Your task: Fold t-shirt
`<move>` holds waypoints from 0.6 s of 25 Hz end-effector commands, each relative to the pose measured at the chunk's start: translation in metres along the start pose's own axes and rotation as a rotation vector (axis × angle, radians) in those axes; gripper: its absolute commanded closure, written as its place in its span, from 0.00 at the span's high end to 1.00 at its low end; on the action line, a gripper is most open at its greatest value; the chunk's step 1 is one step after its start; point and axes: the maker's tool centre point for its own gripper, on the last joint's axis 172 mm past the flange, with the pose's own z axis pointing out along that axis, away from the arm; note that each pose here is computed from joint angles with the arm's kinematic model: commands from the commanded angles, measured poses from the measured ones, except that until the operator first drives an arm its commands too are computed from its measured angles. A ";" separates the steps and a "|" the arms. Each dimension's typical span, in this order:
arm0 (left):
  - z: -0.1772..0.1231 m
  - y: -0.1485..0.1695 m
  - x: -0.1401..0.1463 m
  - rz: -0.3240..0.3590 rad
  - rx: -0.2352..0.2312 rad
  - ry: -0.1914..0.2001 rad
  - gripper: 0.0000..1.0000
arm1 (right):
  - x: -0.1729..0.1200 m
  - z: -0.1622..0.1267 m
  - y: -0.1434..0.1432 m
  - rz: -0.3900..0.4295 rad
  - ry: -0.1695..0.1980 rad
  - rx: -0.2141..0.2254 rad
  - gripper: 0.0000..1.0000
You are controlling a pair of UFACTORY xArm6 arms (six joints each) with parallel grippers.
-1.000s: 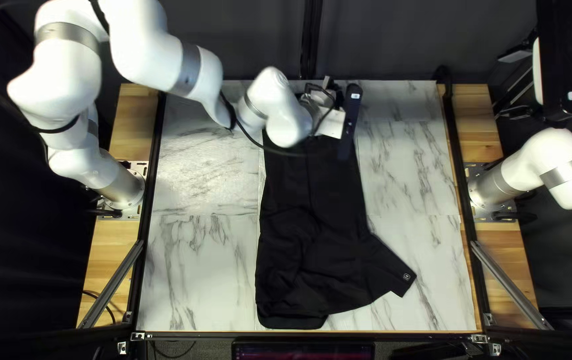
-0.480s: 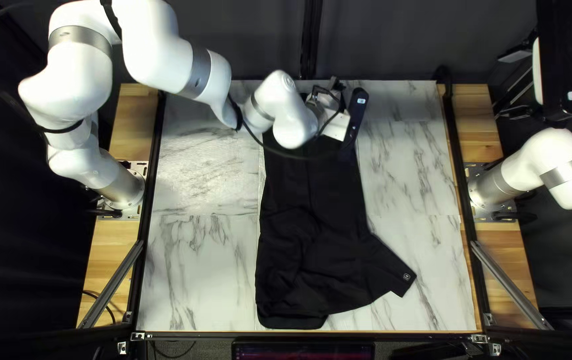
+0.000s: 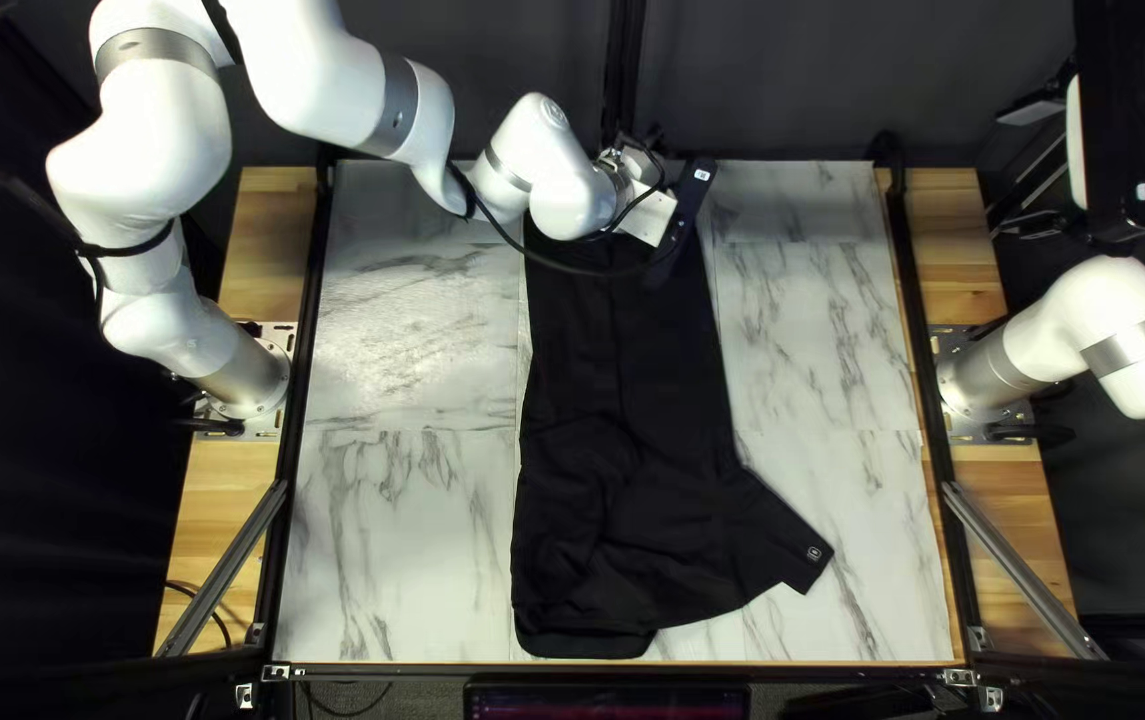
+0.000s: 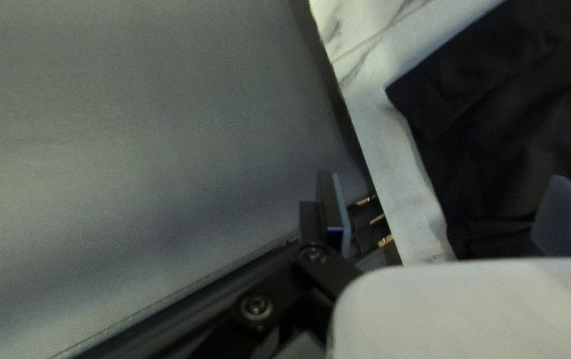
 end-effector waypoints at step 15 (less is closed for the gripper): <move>0.054 -0.002 -0.013 0.133 -0.016 -0.072 1.00 | 0.000 0.000 0.000 0.000 0.000 0.000 1.00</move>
